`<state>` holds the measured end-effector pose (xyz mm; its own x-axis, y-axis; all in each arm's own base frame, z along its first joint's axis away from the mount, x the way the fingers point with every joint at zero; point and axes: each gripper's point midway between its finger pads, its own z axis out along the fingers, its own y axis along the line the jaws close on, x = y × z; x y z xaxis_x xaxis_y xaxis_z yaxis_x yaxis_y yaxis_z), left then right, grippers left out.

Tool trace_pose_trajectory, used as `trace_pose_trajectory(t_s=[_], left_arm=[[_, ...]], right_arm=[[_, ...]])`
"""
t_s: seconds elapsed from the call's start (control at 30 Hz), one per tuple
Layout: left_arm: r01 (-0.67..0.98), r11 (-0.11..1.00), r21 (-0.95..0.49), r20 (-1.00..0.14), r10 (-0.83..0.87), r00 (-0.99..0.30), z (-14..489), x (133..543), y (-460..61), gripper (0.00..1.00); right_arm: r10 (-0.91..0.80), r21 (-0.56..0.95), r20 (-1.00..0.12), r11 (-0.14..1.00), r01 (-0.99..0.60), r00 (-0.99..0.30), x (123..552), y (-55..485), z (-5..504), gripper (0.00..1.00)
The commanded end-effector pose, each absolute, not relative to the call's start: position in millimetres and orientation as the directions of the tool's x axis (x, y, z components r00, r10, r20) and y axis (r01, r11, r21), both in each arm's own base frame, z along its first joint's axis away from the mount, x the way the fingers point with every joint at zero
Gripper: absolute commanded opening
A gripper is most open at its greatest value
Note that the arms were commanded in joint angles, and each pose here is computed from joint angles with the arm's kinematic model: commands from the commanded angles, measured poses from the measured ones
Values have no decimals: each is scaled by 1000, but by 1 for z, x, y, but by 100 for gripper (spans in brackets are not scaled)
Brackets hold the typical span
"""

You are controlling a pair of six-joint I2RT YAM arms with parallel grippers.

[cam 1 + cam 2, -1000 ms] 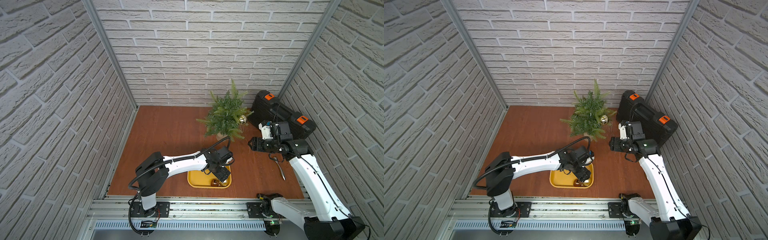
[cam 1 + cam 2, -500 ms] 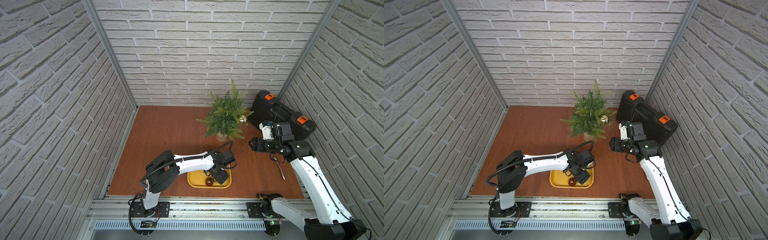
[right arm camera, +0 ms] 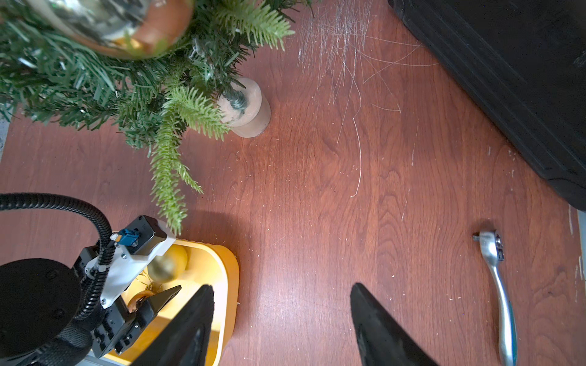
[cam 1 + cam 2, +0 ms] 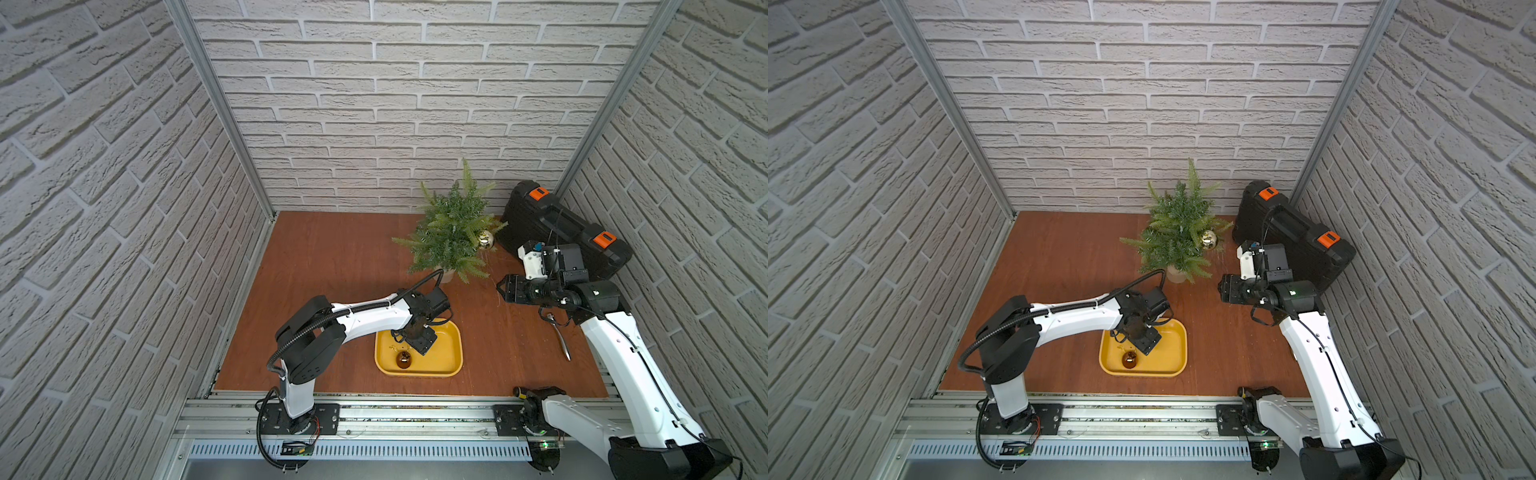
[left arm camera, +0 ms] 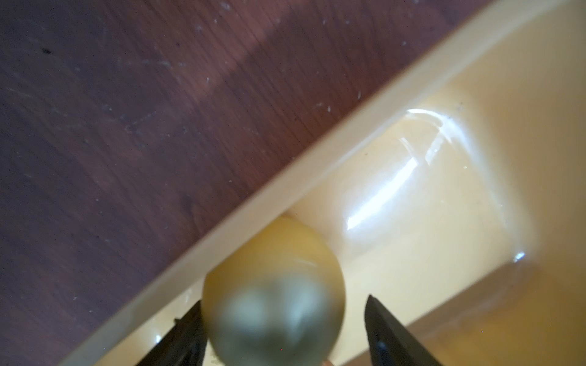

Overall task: Decorate the small christmas tree with ornaments
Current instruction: Pick up an ornament from the container.

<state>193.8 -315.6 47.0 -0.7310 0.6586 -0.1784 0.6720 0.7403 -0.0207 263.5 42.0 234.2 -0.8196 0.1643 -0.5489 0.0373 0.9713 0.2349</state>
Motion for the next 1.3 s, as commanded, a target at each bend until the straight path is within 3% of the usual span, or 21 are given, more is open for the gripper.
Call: trace_pose_trajectory(t_s=[0.0, 0.63, 0.87, 1.07, 1.27], left_arm=[[674, 737, -58, -198, 653, -731, 52, 194, -315, 75], [648, 755, -95, -211, 621, -755, 41, 206, -327, 63], [641, 762, -88, -193, 618, -762, 34, 205, -324, 66], [643, 761, -81, -225, 615, -756, 43, 207, -323, 57], [651, 756, -66, -331, 599, -729, 80, 215, -320, 49]], right_arm=[[166, 242, -574, 970, 27, -802, 268, 42, 245, 69], [158, 247, -568, 969, 16, -808, 271, 45, 243, 69], [158, 246, -571, 969, 16, -806, 270, 44, 245, 69], [160, 240, -581, 971, 20, -798, 268, 42, 249, 69], [164, 245, -595, 969, 17, -787, 266, 42, 256, 69]])
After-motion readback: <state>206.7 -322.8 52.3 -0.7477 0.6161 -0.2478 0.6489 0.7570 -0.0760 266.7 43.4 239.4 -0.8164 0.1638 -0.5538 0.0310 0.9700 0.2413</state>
